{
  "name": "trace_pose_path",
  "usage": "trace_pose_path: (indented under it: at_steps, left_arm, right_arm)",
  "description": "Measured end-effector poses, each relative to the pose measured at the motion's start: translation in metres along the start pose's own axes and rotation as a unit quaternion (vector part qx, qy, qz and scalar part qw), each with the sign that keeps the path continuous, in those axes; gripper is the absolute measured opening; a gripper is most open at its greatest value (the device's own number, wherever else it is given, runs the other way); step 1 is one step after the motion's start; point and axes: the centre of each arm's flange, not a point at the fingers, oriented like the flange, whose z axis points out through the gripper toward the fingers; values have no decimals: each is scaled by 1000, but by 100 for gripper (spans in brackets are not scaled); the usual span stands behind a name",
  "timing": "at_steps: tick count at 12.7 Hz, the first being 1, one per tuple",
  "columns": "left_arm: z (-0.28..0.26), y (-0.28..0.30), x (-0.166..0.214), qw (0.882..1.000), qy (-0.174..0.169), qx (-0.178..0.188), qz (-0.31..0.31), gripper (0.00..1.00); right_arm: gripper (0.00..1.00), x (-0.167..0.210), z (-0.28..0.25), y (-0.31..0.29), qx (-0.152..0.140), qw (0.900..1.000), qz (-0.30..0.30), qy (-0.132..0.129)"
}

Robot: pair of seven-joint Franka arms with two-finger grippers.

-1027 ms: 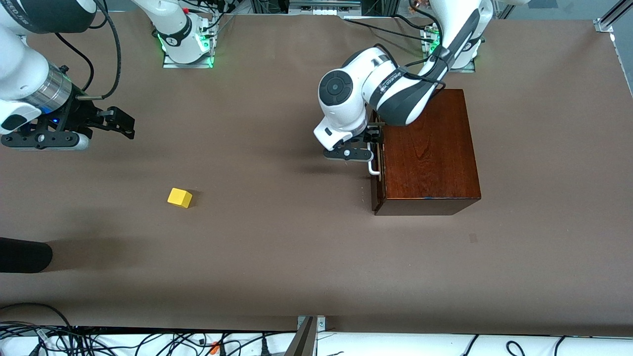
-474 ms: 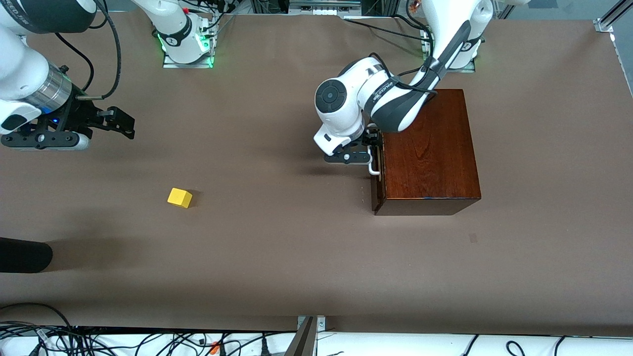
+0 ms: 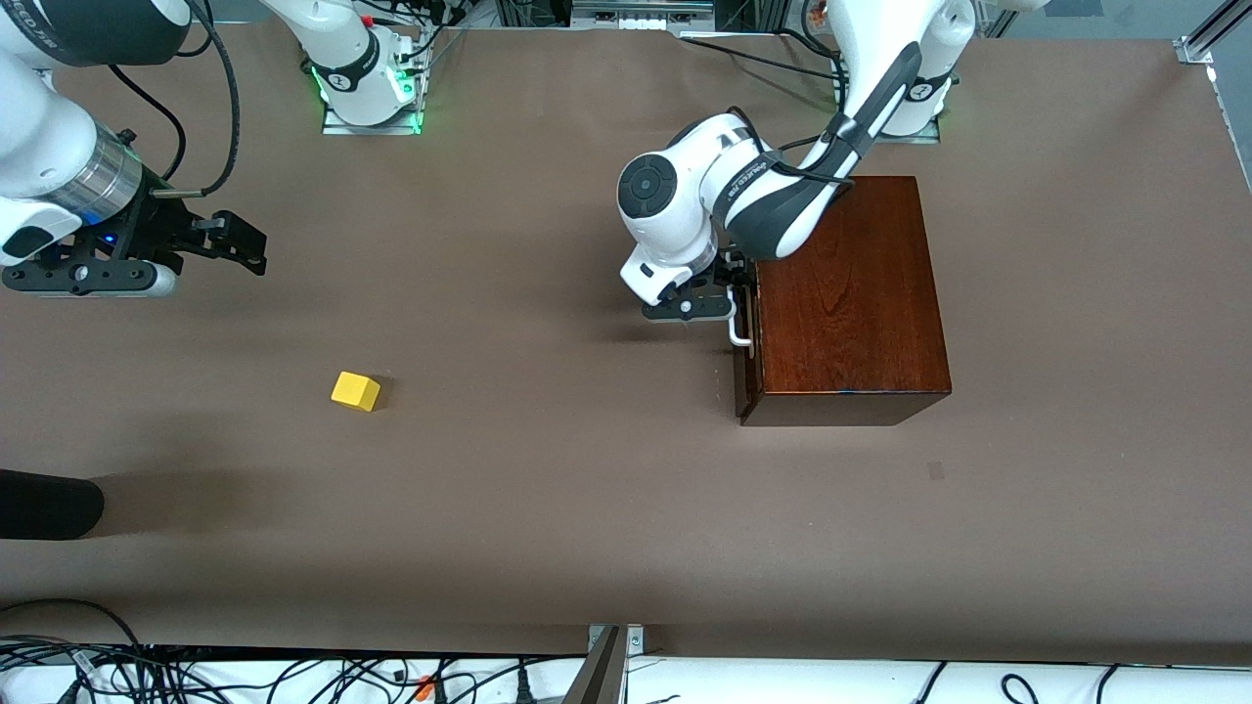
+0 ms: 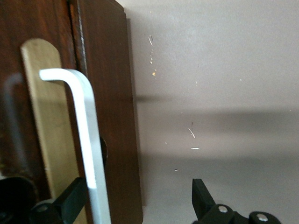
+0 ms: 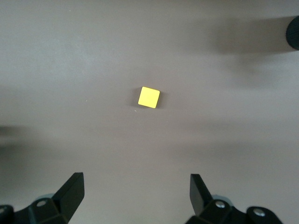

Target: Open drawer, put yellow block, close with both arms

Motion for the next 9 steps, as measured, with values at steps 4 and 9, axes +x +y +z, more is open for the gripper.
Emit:
trace_pose_path:
  at_steps: [4, 9]
  left_arm:
    - [7, 3, 0, 1000, 2, -5, -5, 100]
    - [12, 3, 4, 1000, 7, -13, -20, 100]
  right_arm:
    - [100, 0, 0, 0, 0, 1000, 0, 0]
    - [100, 0, 0, 0, 0, 1000, 0, 0]
